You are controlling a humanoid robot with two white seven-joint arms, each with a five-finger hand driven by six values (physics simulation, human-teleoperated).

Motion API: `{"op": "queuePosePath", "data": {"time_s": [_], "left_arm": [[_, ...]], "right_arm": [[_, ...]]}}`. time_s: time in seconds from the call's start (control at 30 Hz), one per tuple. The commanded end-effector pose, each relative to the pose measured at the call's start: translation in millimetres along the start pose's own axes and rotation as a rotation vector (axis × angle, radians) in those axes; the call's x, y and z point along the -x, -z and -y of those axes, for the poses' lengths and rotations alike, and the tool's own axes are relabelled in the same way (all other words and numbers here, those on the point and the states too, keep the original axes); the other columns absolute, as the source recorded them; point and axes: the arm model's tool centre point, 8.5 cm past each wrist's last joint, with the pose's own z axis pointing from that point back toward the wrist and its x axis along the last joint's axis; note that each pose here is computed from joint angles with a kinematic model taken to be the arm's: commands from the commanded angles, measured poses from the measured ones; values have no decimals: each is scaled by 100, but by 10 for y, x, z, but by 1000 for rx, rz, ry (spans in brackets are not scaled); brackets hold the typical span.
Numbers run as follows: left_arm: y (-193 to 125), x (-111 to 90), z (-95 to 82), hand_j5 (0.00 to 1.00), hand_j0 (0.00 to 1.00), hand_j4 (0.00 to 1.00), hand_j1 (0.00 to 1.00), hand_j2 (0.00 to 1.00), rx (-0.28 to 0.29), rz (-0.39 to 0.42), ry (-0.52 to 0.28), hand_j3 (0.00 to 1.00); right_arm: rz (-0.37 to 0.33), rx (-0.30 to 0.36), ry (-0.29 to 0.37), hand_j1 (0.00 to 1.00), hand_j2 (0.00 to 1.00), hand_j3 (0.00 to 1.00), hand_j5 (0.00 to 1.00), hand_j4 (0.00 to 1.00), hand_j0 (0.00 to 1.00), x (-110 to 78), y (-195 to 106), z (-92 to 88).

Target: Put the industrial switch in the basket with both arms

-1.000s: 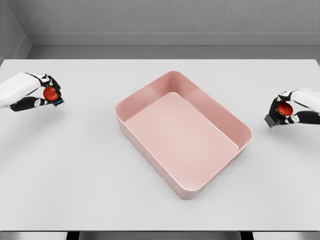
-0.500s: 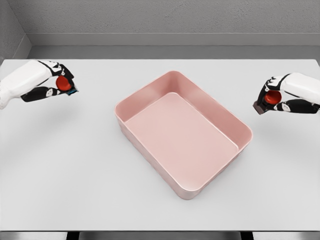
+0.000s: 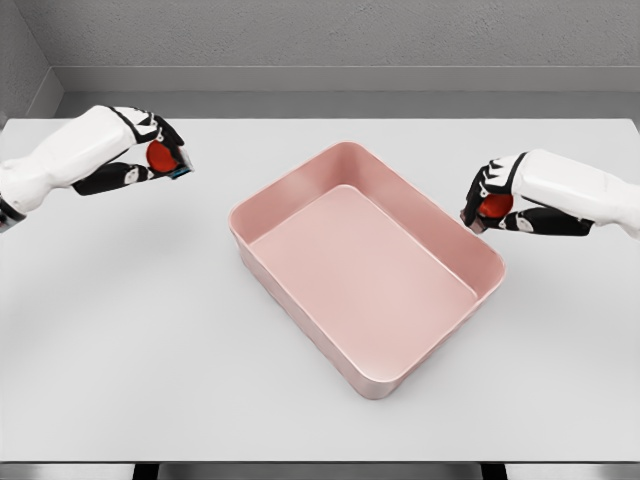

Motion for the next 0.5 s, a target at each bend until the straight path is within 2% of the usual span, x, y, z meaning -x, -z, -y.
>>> {"op": "queuePosePath", "data": {"time_s": [0.0,0.4,0.43,0.47], "left_arm": [[53,-86,-23,44,44,44,44,44,-14,29,-3,44],[224,-263,0,44,44,44,44,44,-41,91,-15,44],[232,-278,-2,44,44,44,44,44,-42,96,-13,44],[252,-294,7,44,44,44,44,44,-47,101,-17,44]], "right_arm": [[31,7,0,41,41,41,41,41,41,-51,115,-57],[144,30,-12,43,43,43,43,43,43,-210,622,-278],[151,24,-22,47,47,47,47,47,47,-225,663,-303],[156,27,-23,63,63,63,63,63,63,-234,685,-304]]}}
